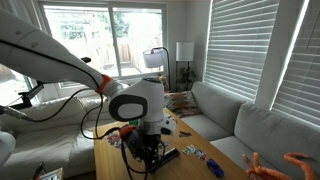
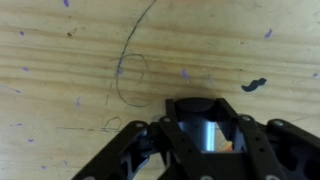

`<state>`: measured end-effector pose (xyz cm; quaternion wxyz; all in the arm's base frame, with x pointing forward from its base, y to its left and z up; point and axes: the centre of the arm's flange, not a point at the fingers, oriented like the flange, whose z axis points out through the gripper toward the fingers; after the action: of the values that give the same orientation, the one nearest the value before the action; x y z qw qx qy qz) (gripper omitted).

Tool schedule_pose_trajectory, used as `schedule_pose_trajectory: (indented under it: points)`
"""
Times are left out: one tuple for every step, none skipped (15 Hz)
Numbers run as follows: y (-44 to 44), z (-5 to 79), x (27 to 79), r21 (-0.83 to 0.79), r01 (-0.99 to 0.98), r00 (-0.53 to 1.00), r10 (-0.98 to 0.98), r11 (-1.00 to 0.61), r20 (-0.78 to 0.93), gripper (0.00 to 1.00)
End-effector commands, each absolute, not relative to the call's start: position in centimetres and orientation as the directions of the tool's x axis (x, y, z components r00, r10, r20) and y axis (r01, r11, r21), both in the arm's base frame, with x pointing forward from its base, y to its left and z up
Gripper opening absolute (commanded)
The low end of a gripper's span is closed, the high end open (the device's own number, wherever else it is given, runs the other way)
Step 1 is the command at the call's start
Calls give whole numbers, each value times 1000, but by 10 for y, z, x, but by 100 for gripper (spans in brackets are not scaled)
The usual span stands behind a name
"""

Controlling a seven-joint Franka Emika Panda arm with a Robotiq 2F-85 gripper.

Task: Turn the remote control over

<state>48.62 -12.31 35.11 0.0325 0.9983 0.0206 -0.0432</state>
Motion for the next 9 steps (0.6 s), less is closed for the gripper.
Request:
schedule_pose_trajectory:
  points:
    - [-124, 350, 486, 34, 53, 996, 50, -998, -74, 21]
    - [-124, 351, 487, 20, 42, 997, 41, -999, -69, 22]
    - [-123, 352, 486, 8, 29, 998, 29, -1000, -64, 20]
    - [-123, 354, 486, -13, -1, 999, 0, -1000, -54, 18]
    - [-122, 357, 486, -40, -26, 998, -24, -999, -50, 17]
    - [-122, 361, 485, -74, -56, 998, -53, -996, -46, 17]
    - [-121, 365, 485, -109, -82, 996, -77, -991, -45, 17]
    - [-121, 368, 485, -139, -108, 994, -103, -984, -44, 17]
    - [-121, 373, 484, -172, -136, 990, -129, -976, -51, 17]
